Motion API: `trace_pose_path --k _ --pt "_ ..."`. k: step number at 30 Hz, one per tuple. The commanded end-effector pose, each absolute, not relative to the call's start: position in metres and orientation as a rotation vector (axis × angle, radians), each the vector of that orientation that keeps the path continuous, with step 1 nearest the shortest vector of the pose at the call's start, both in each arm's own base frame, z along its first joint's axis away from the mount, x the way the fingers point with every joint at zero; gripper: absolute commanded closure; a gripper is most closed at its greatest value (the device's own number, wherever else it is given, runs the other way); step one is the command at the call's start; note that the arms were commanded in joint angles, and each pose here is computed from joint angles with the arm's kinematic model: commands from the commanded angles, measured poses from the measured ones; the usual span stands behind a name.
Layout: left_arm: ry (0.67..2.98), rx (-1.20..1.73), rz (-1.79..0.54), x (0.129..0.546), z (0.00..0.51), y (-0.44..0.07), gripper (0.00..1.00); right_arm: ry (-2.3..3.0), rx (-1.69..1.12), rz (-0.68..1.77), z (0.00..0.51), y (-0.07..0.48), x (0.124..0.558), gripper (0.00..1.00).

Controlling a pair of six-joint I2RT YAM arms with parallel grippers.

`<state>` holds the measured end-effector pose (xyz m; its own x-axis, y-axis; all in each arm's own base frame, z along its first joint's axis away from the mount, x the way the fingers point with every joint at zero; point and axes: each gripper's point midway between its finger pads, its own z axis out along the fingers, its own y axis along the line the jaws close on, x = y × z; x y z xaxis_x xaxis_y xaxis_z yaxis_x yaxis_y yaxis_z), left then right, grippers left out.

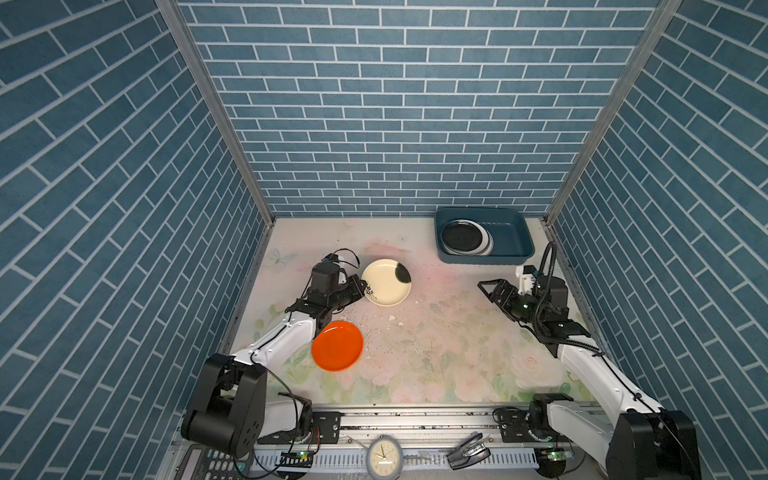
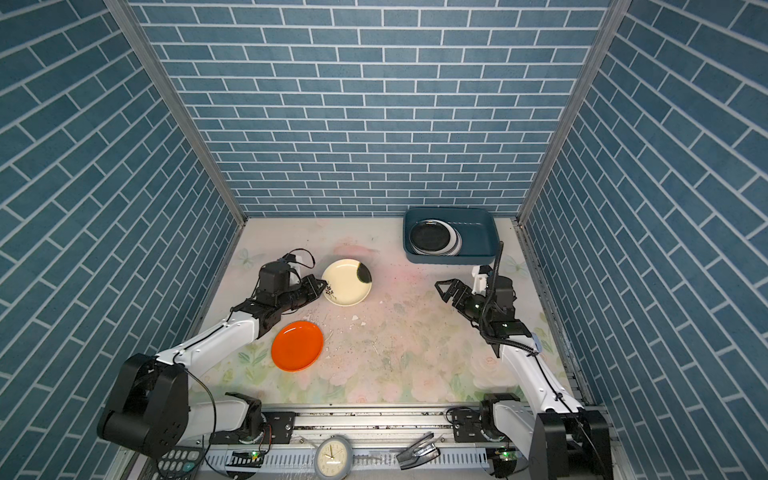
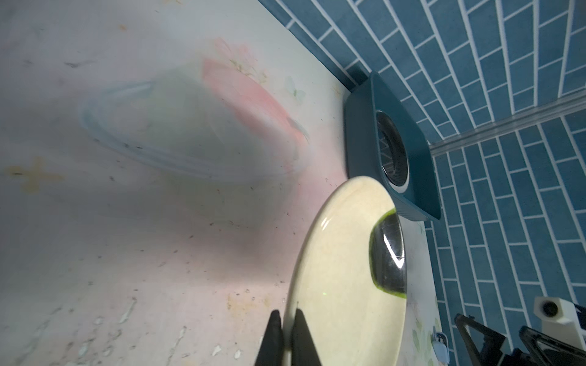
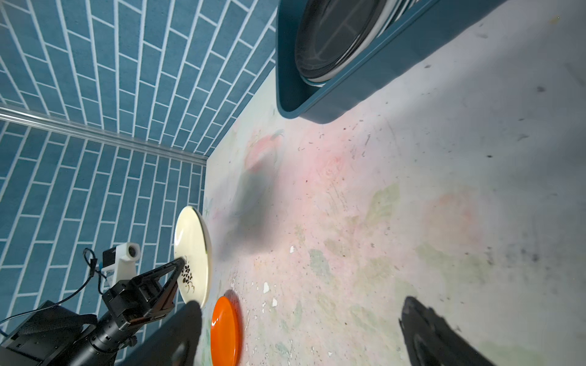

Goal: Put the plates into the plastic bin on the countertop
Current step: 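Carry the cream plate toward the right gripper while the right gripper reaches toward it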

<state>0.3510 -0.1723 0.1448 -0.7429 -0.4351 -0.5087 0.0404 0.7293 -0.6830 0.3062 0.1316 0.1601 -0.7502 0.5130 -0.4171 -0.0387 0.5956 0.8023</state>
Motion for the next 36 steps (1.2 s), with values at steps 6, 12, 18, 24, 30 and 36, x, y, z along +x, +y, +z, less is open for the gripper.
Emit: trace_pose_path --k 6,12,18,24,30,36 --pt "2.227 -0.191 -1.008 0.351 0.164 -0.227 1.0 2.108 0.366 1.264 0.17 0.16 0.323 0.13" --pt "2.258 -0.107 -1.061 0.347 0.162 -0.262 1.0 2.171 0.325 1.296 0.161 0.181 0.321 0.31" --pt "2.292 0.006 -1.107 0.344 0.161 -0.298 1.0 2.202 0.284 1.31 0.157 0.195 0.321 0.54" --pt "2.304 0.033 -1.151 0.342 0.156 -0.317 1.0 2.218 0.272 1.313 0.155 0.201 0.319 0.68" --pt "2.318 0.045 -1.154 0.341 0.152 -0.32 1.0 2.238 0.275 1.298 0.151 0.2 0.317 0.7" --pt "2.309 0.053 -1.177 0.34 0.156 -0.322 1.0 2.249 0.277 1.289 0.148 0.199 0.318 0.78"
